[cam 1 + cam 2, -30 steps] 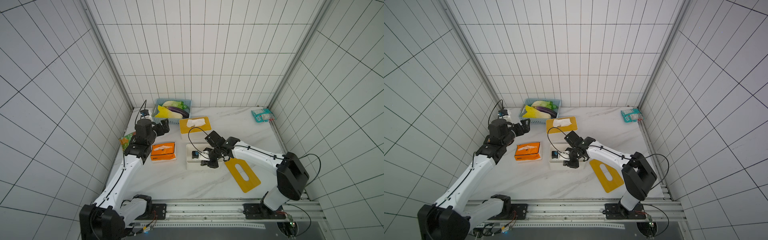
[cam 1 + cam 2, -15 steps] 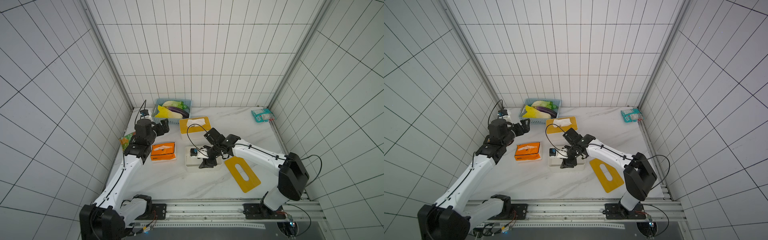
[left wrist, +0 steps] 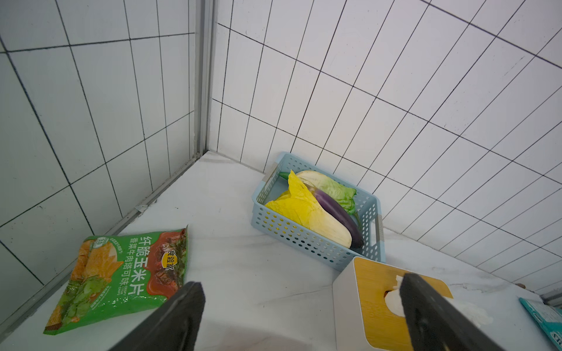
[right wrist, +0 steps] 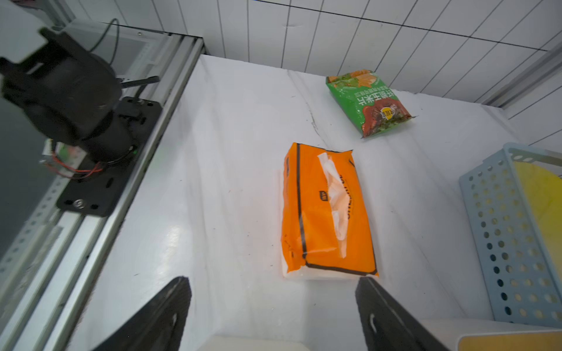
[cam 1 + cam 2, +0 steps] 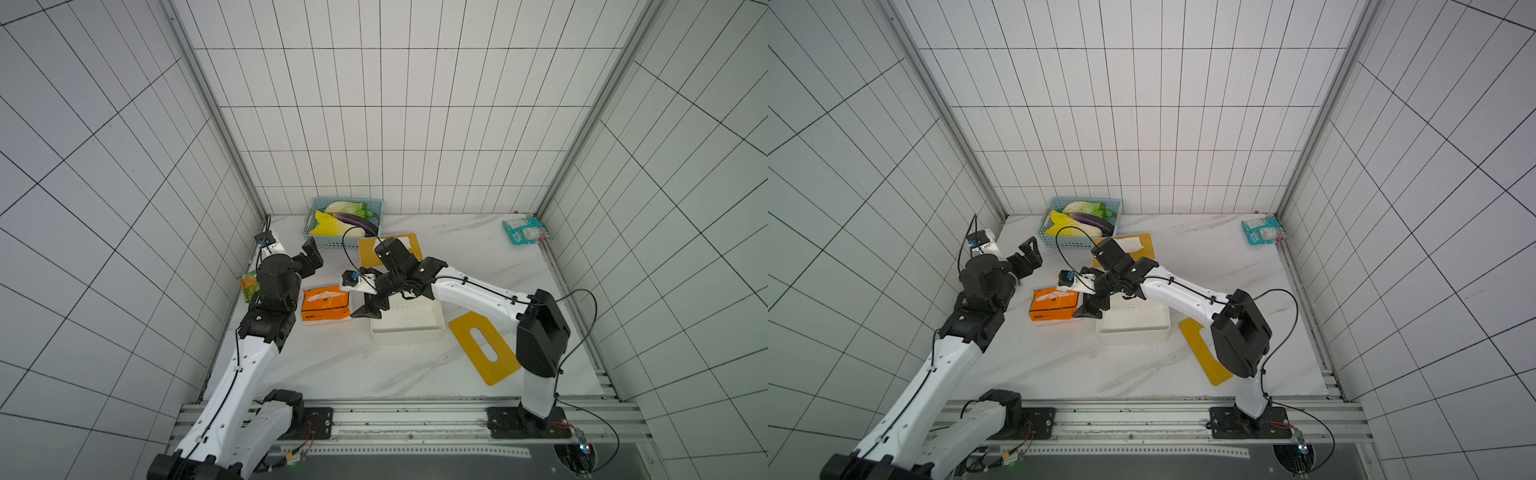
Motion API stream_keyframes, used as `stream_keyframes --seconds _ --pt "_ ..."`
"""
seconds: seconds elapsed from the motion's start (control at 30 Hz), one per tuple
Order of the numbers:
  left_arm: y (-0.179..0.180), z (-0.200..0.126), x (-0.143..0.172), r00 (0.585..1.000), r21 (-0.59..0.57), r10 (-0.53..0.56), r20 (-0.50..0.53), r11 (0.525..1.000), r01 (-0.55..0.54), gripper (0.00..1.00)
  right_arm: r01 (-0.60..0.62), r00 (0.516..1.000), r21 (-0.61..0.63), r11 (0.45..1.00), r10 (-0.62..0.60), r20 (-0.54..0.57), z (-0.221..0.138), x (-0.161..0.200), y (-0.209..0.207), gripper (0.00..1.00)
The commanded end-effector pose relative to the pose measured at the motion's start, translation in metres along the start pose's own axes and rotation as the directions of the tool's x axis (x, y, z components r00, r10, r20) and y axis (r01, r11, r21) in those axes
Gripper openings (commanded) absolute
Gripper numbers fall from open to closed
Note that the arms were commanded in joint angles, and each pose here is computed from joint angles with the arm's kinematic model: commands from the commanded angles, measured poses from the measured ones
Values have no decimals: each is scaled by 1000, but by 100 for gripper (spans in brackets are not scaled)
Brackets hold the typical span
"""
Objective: Put the tissue paper into the tissue box
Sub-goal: Pick up the paper towel from the center of the board.
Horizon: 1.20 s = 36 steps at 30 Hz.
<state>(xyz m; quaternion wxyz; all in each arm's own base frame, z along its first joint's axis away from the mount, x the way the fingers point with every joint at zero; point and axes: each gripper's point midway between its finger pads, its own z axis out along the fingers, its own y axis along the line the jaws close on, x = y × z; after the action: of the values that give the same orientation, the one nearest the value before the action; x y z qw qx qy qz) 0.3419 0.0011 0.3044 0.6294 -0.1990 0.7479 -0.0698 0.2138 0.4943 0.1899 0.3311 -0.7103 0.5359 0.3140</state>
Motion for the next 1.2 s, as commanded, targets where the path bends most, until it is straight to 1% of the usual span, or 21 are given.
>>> stream_keyframes --seconds 0.0,0.1,0.2,0.3,0.43,0.57,0.67,0.73,0.8,0.9,0.97,1.03,1.1,1.17 --pt "8 -10 -20 994 -32 -24 104 999 27 99 -51 996 121 991 58 -62 26 15 -37 92" --pt "9 -14 -23 992 -25 -28 127 999 31 99 -66 988 181 981 90 -127 44 34 -54 96" --pt "9 -16 -25 991 -22 -28 133 999 32 98 -81 975 173 982 114 -191 58 53 -56 99" --pt "8 -15 -25 991 -16 -27 130 999 30 98 -112 959 124 986 140 -247 72 66 -48 99" --pt "8 -14 -25 991 -13 -28 127 999 30 99 -98 942 47 994 107 -319 85 77 -23 99" --pt "8 -15 -25 991 -8 -29 127 1000 30 99 -103 940 -46 994 82 -332 86 75 10 99" --pt "7 -15 -25 991 -5 -30 128 1000 31 99 -139 948 -122 983 97 -303 82 65 37 99" --pt "8 -15 -25 991 -5 -29 128 1000 30 98 -170 954 -131 977 130 -269 77 52 45 99" --pt "8 -16 -25 991 -6 -28 130 1000 29 99 -217 953 -76 973 194 -233 72 41 38 99" --pt "9 -17 -27 990 -12 -28 138 999 30 99 -297 937 67 953 304 -172 66 27 15 99" --pt "12 -19 -29 989 -21 -27 149 999 31 98 -355 920 164 920 376 -115 62 19 0 99" --pt "14 -21 -31 987 -31 -28 159 999 33 99 -425 893 251 870 448 -42 58 14 -13 99" --pt "16 -24 -33 984 -35 -30 173 999 36 99 -500 859 286 818 509 45 56 9 -19 99" --pt "16 -25 -35 982 -34 -33 183 999 40 98 -535 842 288 794 528 109 58 2 -20 99"
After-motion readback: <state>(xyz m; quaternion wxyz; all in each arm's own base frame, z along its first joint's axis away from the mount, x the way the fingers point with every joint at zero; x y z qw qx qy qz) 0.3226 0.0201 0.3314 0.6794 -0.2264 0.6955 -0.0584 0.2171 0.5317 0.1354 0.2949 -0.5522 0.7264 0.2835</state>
